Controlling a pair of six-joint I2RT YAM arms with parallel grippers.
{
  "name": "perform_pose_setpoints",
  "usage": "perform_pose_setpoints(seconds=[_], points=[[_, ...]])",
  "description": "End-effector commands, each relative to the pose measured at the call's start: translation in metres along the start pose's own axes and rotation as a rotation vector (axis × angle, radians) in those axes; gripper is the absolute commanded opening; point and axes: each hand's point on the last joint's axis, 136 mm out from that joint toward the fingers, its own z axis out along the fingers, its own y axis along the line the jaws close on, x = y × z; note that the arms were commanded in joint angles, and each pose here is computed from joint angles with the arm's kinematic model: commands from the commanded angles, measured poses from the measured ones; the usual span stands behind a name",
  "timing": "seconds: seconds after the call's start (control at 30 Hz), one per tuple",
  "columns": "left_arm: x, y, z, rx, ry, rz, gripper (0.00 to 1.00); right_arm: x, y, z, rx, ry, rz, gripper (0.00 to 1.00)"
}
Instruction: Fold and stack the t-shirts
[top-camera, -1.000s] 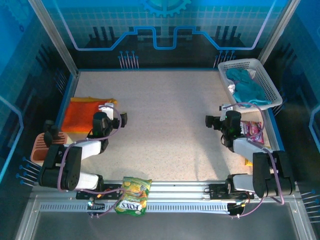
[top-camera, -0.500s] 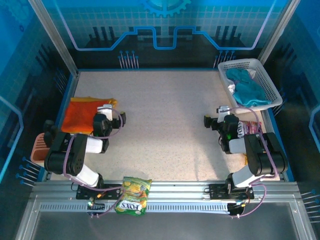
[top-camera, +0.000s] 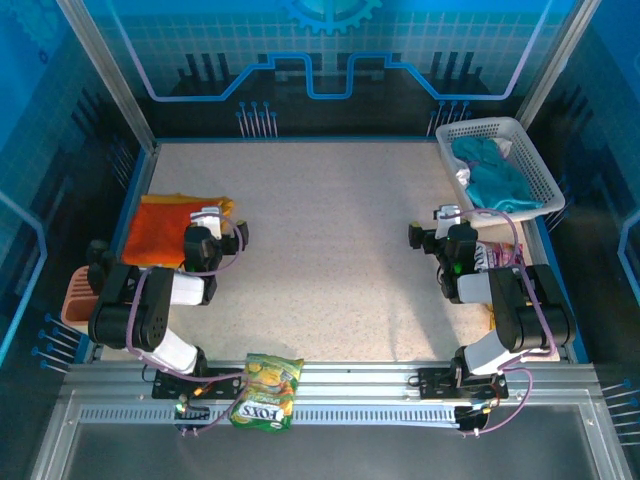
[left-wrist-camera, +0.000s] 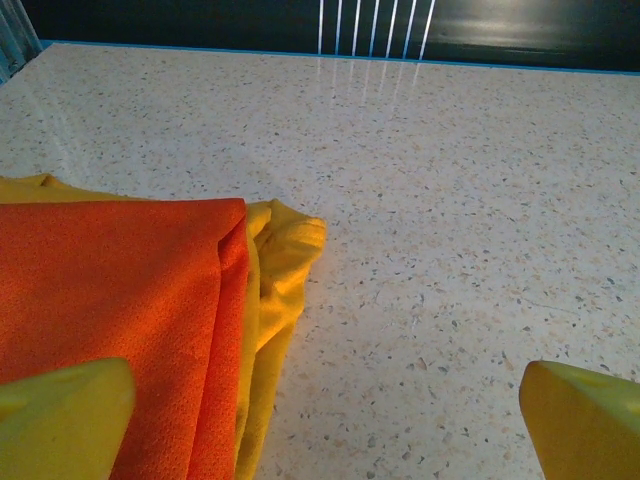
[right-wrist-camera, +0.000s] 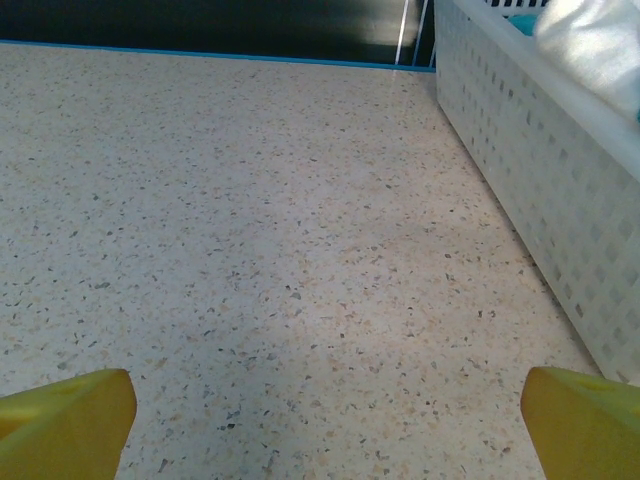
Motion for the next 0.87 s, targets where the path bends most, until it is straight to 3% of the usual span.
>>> perform_pose_setpoints(seconds=[0.0, 0.83], points=[[-0.008, 0.001, 0.001, -0.008, -0.027, -0.024, 0.99, -0.011, 0.018, 0.002, -0.088, -0.021, -0.048, 1.00], [-0.009, 0.001, 0.002, -0.007, -0.029, -0.024, 0.99, -0.010, 0.005, 0.001, 0.001, -0.028, -0.027, 1.00]])
